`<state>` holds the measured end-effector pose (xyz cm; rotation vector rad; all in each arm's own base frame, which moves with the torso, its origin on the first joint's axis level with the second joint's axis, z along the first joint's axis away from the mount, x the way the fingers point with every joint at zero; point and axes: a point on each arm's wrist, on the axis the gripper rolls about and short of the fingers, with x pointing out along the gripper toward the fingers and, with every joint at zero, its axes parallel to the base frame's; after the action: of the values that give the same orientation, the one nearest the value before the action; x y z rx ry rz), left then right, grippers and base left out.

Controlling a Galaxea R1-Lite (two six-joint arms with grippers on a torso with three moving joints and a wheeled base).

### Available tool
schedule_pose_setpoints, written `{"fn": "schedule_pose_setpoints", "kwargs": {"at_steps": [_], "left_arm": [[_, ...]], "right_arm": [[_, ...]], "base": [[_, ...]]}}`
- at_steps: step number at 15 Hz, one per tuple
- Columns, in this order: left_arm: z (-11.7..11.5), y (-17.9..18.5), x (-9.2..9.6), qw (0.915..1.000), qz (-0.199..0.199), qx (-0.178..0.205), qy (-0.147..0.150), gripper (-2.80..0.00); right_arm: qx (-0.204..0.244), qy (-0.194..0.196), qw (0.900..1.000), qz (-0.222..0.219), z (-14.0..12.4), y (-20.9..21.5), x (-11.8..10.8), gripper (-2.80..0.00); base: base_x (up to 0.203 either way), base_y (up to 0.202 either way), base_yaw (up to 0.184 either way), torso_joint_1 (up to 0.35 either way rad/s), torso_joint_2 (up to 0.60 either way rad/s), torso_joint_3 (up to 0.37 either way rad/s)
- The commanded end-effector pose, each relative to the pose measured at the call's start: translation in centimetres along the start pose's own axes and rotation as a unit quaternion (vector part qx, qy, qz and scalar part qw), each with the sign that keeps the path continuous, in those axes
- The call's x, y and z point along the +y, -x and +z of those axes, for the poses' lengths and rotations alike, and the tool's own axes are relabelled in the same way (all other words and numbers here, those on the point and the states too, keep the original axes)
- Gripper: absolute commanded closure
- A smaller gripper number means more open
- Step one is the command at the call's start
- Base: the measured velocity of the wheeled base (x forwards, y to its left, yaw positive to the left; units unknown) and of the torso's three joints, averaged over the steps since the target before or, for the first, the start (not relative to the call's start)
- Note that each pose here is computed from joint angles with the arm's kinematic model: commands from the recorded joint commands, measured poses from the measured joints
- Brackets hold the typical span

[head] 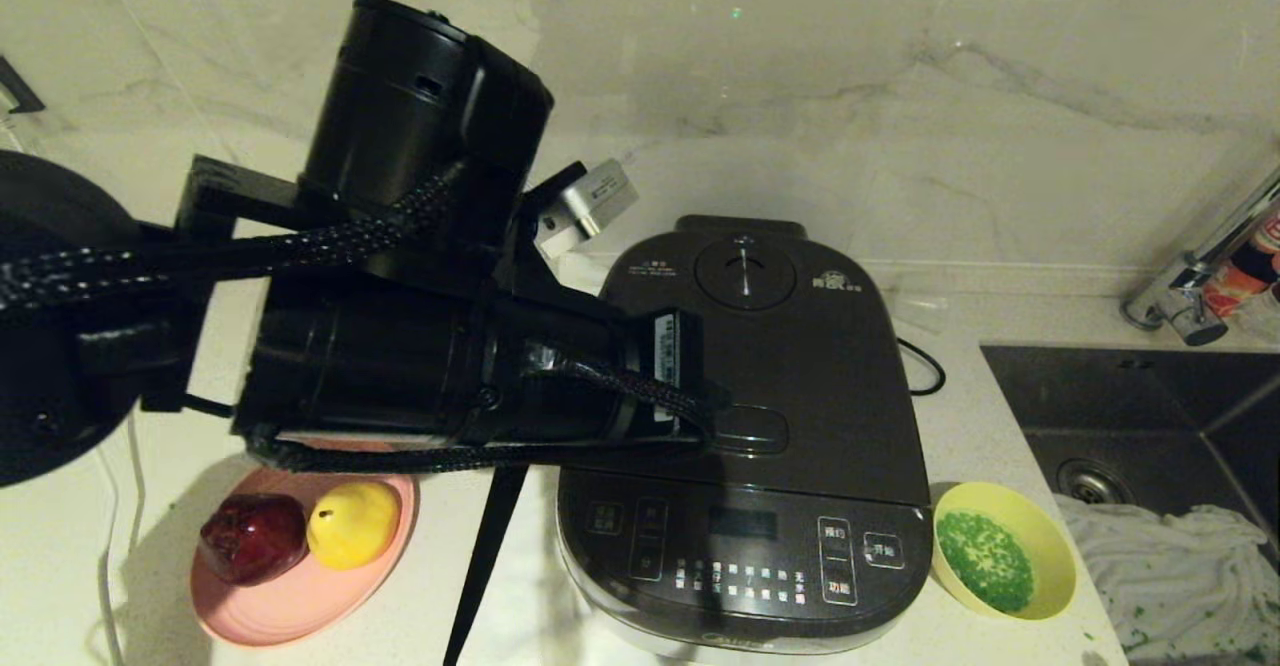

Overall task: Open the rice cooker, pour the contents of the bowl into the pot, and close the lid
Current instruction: Open the rice cooker

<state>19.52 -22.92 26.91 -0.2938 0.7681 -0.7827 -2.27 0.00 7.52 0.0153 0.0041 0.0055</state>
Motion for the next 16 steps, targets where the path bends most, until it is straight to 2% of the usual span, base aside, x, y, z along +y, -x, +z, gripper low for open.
{"fn": "schedule_pose_setpoints", "kwargs": {"at_steps": [1, 4, 7, 16], "left_arm": [[-0.3, -1.6, 0.3, 0.9997, 0.026, -0.002, -0.001, 0.00], [-0.7, -2.7, 0.3, 0.9990, 0.045, 0.000, -0.002, 0.00], [-0.7, -2.8, 0.3, 0.9990, 0.045, -0.005, -0.002, 0.00], [-0.4, -4.2, 0.5, 0.9966, 0.071, -0.042, -0.004, 0.00]], "right_arm": [[-0.001, 0.000, 1.000, 0.001, 0.0, 0.0, 0.0, 0.00], [-0.001, 0.000, 1.000, 0.001, 0.0, 0.0, 0.0, 0.00], [-0.001, 0.000, 1.000, 0.001, 0.0, 0.0, 0.0, 0.00], [-0.001, 0.000, 1.000, 0.000, 0.0, 0.0, 0.0, 0.00]], "base": [[0.000, 0.000, 0.000, 0.000, 0.00, 0.000], [0.000, 0.000, 0.000, 0.000, 0.00, 0.000], [0.000, 0.000, 0.000, 0.000, 0.00, 0.000], [0.000, 0.000, 0.000, 0.000, 0.00, 0.000]]}}
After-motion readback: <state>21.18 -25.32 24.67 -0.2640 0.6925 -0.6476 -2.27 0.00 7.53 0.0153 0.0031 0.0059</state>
